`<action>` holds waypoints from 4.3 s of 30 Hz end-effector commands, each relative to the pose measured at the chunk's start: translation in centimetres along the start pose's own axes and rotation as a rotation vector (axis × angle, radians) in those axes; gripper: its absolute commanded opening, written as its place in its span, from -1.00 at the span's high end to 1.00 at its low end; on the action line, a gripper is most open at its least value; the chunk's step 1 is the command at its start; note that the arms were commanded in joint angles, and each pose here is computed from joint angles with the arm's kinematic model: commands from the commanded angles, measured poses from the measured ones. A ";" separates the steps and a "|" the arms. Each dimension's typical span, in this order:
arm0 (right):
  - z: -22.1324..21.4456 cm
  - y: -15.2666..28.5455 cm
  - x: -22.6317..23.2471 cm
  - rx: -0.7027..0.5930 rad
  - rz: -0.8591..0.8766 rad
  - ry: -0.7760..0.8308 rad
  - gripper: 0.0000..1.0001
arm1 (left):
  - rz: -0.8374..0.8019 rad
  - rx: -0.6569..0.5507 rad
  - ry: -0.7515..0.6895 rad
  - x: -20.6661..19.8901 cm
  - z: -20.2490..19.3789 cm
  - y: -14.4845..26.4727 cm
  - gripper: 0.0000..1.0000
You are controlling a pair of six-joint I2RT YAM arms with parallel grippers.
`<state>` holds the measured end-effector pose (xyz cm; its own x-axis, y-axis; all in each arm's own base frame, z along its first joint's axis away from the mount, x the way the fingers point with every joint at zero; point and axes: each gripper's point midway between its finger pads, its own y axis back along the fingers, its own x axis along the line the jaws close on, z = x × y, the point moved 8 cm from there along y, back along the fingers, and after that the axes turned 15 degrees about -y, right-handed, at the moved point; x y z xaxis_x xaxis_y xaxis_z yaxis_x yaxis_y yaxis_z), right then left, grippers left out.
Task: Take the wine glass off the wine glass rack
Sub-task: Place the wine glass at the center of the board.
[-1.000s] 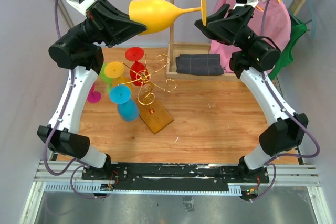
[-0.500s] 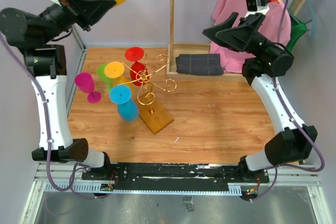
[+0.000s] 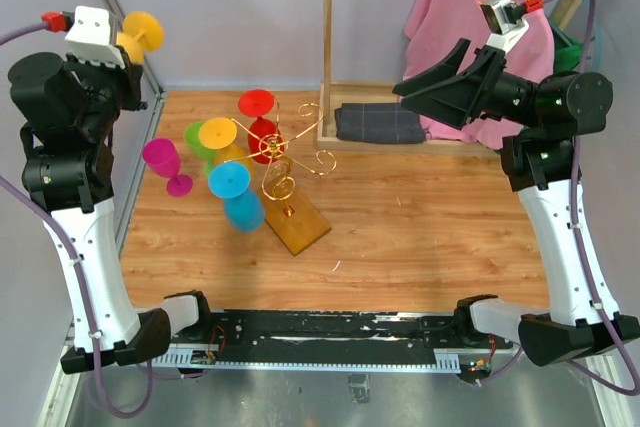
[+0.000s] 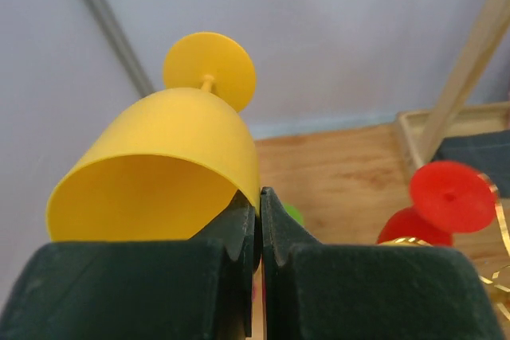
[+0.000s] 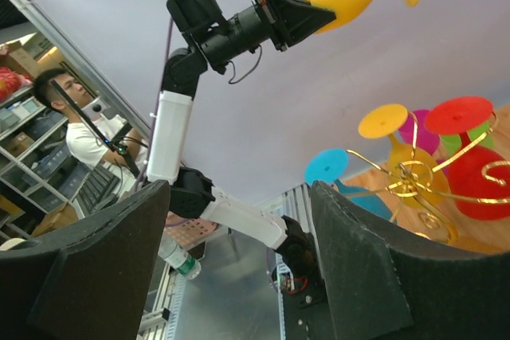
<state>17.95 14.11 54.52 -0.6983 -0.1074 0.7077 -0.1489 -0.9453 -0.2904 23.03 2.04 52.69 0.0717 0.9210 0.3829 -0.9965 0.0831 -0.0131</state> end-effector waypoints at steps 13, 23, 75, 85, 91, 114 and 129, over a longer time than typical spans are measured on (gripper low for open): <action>-3.3 3.1 -4.4 0.033 -0.292 -0.031 -0.97 | 0.144 0.534 0.108 -1.7 -9.4 4.8 0.99; -3.0 4.6 -7.0 0.029 -0.470 -0.072 -0.97 | -0.120 0.502 0.130 -5.2 -11.3 5.9 0.99; -2.6 5.7 -6.8 -0.012 -0.558 -0.078 -0.97 | -0.328 0.845 0.077 -8.6 -24.7 2.7 0.99; -2.4 5.7 -7.0 -0.012 -0.559 -0.085 -0.97 | -0.315 0.901 0.057 -7.8 -25.3 1.0 0.99; -2.7 5.8 -6.8 -0.017 -0.561 -0.086 -0.97 | -0.306 0.938 0.076 -7.8 -25.8 0.8 0.99; -3.1 6.3 -6.6 -0.022 -0.563 -0.087 -0.97 | -0.336 1.029 0.126 -7.8 -27.0 -1.0 0.99; -3.4 6.5 -6.2 -0.027 -0.560 -0.086 -0.97 | -0.335 1.029 0.126 -7.6 -26.7 -1.3 0.34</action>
<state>19.57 9.99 45.75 -0.4291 0.3885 0.8154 -0.4978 -0.8550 0.1454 24.86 4.95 24.40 0.2999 0.9469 0.1156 -0.4611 0.0378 0.8865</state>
